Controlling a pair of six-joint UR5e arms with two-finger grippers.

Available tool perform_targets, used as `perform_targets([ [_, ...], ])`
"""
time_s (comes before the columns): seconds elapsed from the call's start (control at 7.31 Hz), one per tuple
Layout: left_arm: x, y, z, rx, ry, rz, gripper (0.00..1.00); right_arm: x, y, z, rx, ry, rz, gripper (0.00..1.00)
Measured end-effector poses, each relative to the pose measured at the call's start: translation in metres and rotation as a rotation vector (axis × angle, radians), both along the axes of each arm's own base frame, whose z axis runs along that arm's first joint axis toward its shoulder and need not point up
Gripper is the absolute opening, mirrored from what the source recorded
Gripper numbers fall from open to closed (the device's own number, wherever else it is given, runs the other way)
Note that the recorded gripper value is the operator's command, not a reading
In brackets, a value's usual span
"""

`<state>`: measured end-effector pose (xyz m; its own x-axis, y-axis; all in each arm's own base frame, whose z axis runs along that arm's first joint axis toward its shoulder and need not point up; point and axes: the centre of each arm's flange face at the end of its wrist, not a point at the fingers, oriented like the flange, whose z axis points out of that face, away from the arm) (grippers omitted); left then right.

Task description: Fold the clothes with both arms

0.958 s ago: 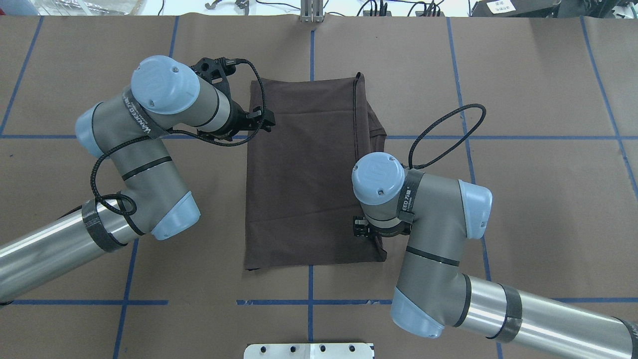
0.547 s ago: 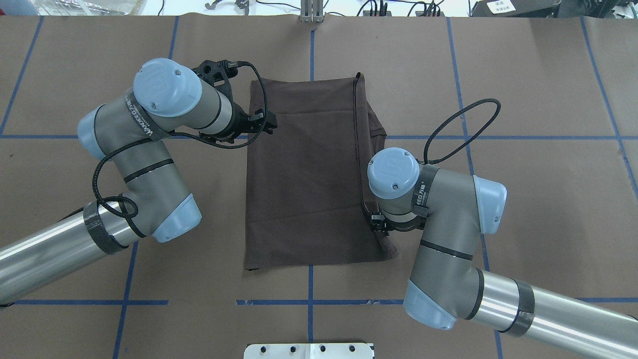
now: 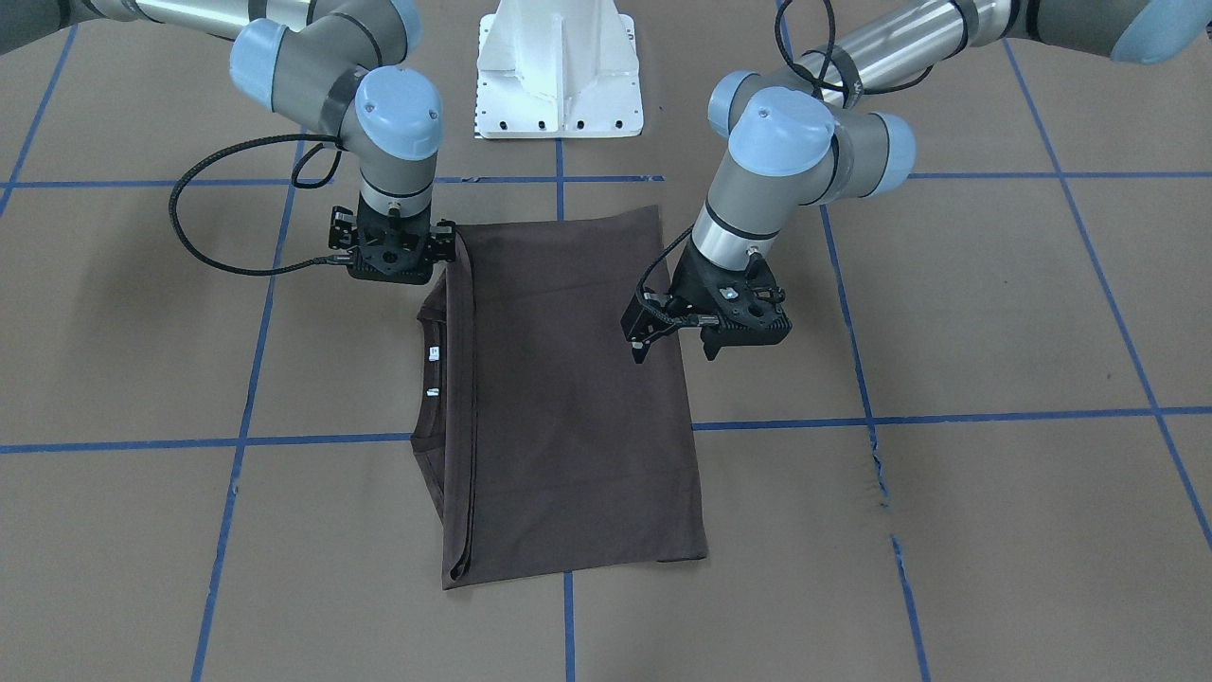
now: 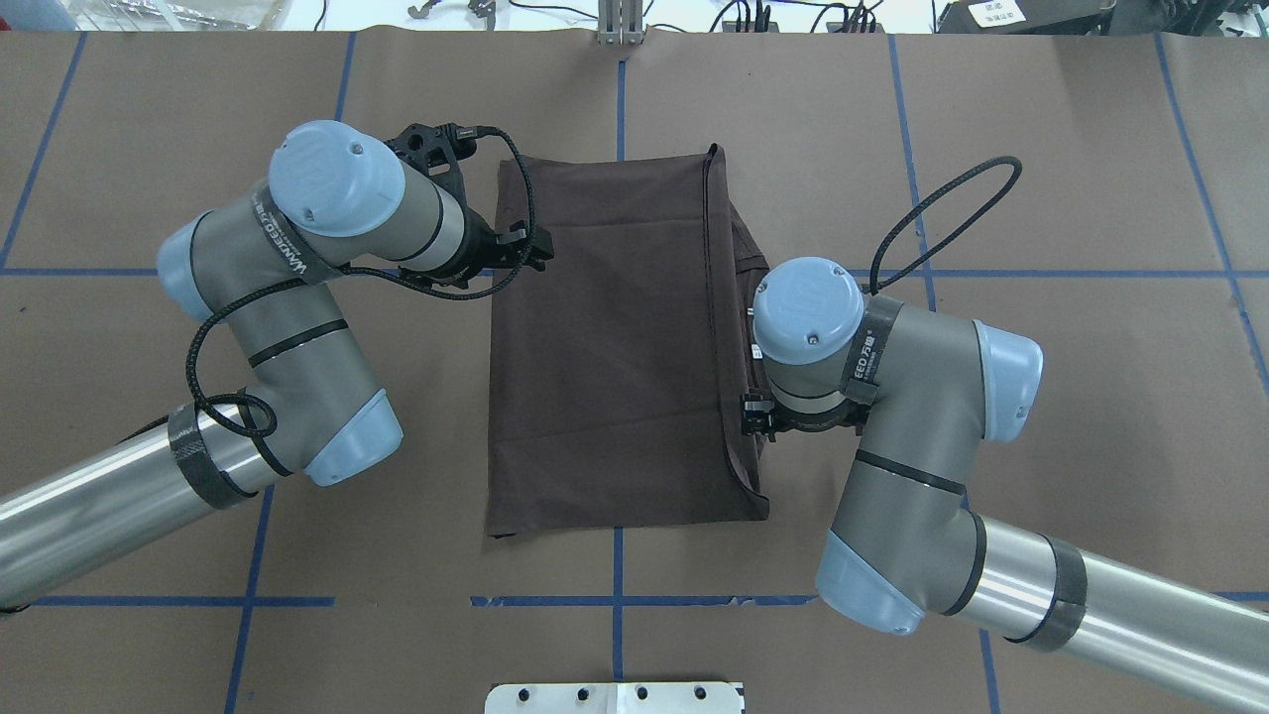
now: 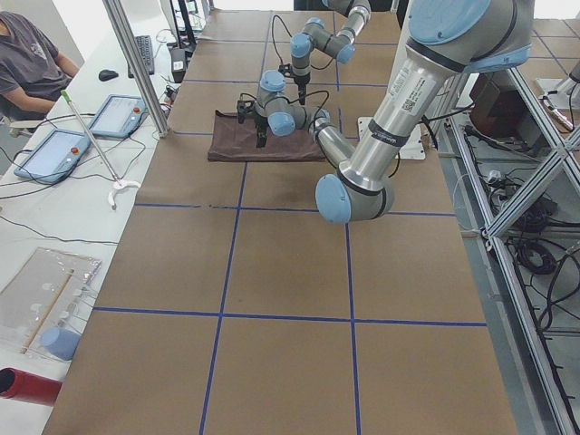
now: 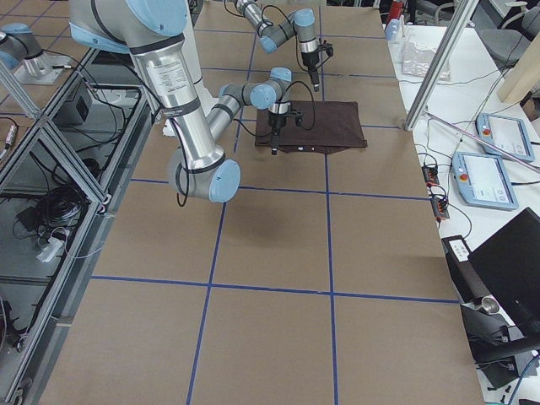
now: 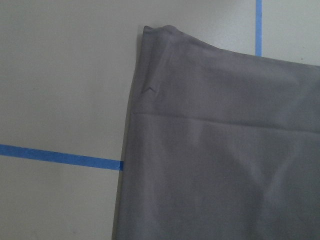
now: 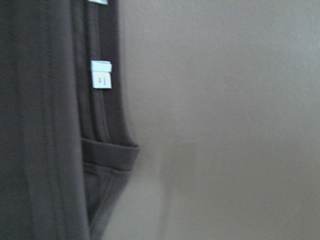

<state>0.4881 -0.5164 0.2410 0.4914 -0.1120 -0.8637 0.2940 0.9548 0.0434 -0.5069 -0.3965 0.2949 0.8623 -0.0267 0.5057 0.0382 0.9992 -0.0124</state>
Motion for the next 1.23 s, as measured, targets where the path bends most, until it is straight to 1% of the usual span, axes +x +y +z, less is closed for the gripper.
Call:
perform_targets([
  [0.14, 0.000, 0.000, 0.001, 0.000, -0.001, 0.000, 1.00, -0.001, -0.005, -0.021, 0.037, -0.033, -0.024, 1.00],
  [0.27, 0.000, 0.000, 0.001, 0.000, -0.002, 0.001, 1.00, -0.006, -0.007, -0.031, 0.061, -0.055, -0.044, 1.00],
  [0.41, 0.000, 0.000, 0.002, -0.001, -0.003, 0.001, 1.00, -0.015, -0.003, -0.033, 0.070, -0.065, -0.064, 1.00],
  [0.82, 0.000, 0.000, 0.004, -0.001, -0.004, 0.001, 1.00, -0.034, 0.024, -0.028, 0.073, -0.071, -0.132, 1.00],
  [1.23, 0.000, 0.000, 0.003, 0.000, -0.004, 0.001, 1.00, -0.048, 0.043, -0.012, 0.064, -0.041, -0.172, 1.00],
])
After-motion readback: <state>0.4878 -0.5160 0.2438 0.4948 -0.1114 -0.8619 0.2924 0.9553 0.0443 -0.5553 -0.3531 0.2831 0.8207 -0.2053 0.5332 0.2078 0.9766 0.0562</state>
